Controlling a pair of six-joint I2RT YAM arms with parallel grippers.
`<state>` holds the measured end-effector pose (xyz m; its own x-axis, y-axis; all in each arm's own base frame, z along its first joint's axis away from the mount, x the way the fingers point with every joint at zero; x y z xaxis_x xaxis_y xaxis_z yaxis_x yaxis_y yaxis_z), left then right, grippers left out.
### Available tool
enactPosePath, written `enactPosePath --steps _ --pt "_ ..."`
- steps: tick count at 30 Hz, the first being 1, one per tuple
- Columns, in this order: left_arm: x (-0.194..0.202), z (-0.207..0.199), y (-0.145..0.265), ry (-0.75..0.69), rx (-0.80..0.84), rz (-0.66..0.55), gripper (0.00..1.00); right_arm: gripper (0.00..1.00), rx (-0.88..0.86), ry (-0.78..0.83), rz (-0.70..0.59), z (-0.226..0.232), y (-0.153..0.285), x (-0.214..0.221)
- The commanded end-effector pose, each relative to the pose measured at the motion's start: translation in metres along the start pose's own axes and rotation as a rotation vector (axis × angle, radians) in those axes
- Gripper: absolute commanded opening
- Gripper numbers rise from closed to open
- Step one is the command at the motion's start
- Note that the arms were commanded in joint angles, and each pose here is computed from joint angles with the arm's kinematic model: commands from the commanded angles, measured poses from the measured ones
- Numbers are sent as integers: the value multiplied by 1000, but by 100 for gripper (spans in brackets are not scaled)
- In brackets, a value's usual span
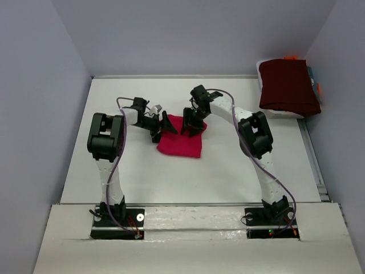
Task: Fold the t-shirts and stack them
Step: Put the neatly folded tshirt into the corner of the board with the left arm
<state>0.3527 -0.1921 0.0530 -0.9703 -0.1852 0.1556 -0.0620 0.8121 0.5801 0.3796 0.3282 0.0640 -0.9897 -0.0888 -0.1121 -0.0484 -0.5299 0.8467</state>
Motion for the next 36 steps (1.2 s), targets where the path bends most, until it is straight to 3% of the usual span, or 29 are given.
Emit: enactPosePath --steps 1,4,7,8,11,13,15,21,24,31,36 --pt "24 71 -40 68 -220 67 90 57 -23 21 -21 3 -6 -7" --pt "24 72 -40 67 -227 65 88 57 -23 20 -18 2 -7 -6" --pt "24 73 -39 64 -236 59 75 57 -26 19 -17 2 -8 -6" --pt "24 74 -38 67 -246 54 64 57 -29 20 -18 2 -7 -6" --pt "22 74 -38 71 -256 43 44 57 -28 16 -17 2 -7 -5" --pt "21 75 -38 69 -265 34 14 57 -28 19 -20 3 -6 -6" --pt "20 76 -37 68 -272 28 6 58 -21 24 -26 3 -3 -6" --pt "8 67 -33 23 -277 -9 6 72 2 64 -85 11 21 -13" --pt "-10 57 -21 -41 -336 -84 6 80 30 90 -158 21 49 -23" --pt "-83 45 55 -172 -785 -407 6 85 270 81 -217 6 99 -28" --pt "-112 23 92 -193 -907 -577 6 87 292 65 -276 3 130 -27"
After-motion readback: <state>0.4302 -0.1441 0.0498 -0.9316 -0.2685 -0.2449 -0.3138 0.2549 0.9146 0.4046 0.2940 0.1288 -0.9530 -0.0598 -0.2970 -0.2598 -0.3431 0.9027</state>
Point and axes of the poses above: each gripper's point midway between its finger pads, its own y axis back along the fingers, its own z axis along the line the jaws close on, x = y × z, the point moved 2 cm from there along y, back along the fingers, and after that the axes turned 6 degrees about y, right-handed, at the moved point
